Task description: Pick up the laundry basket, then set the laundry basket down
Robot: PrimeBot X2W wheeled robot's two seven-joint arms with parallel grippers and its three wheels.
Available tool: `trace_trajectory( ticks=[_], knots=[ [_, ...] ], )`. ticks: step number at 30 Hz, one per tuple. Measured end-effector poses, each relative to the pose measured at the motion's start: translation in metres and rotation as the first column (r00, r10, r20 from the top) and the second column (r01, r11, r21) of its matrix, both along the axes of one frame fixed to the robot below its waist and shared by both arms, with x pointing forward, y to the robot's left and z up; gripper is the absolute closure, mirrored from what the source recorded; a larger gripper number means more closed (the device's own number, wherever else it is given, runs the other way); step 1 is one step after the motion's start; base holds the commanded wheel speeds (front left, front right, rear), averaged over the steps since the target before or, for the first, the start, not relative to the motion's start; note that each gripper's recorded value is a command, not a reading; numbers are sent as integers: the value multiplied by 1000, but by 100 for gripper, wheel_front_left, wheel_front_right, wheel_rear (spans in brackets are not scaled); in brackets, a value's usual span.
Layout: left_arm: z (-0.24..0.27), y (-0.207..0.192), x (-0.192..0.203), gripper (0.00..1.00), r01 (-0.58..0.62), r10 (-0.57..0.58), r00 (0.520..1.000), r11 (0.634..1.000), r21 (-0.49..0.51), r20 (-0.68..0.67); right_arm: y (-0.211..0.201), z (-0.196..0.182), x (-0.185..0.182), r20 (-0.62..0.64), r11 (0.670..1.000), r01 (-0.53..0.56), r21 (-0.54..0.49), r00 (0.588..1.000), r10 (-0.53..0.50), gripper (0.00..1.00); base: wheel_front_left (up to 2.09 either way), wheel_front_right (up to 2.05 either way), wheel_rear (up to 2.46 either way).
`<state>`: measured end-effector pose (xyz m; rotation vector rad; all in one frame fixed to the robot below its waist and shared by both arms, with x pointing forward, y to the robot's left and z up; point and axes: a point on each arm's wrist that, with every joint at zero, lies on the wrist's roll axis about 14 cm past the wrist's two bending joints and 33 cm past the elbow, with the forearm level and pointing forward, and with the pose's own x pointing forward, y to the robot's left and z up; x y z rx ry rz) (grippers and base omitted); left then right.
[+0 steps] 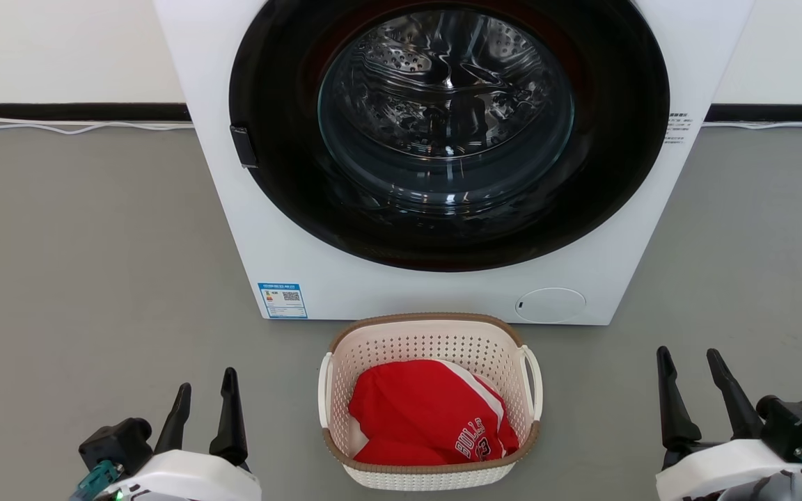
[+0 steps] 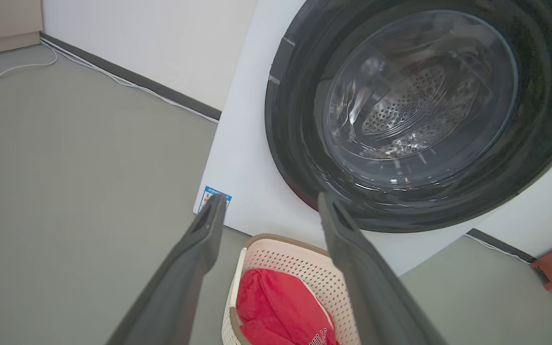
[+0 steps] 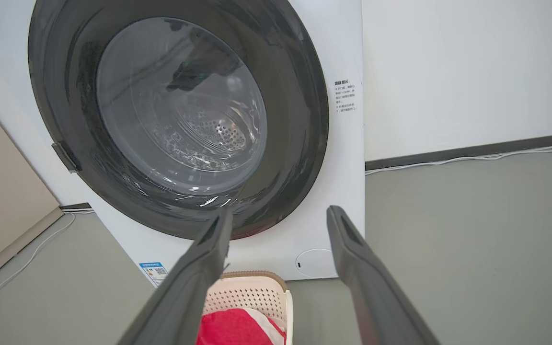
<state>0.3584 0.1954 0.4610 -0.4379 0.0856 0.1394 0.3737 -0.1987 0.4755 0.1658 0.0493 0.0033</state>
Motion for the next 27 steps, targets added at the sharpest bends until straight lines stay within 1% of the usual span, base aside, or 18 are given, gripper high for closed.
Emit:
trace_trajectory(
  ticks=[9,15,19,27],
  knots=[
    [3,-2,0,0,18,-19,1000,994,107,13,2,-1,0,7,994,-27,-108,1000,27,0,0,0,0],
    [6,-3,1,0,26,-31,999,983,182,24,4,-1,1,7,981,-48,-186,999,50,0,0,0,0],
    [7,-5,1,0,36,-43,999,975,217,28,5,1,2,15,974,-55,-219,998,60,0,0,0,0],
    [8,-6,2,0,41,-49,998,973,227,30,-1,3,3,23,974,-34,-223,999,41,0,0,0,0]
  ],
)
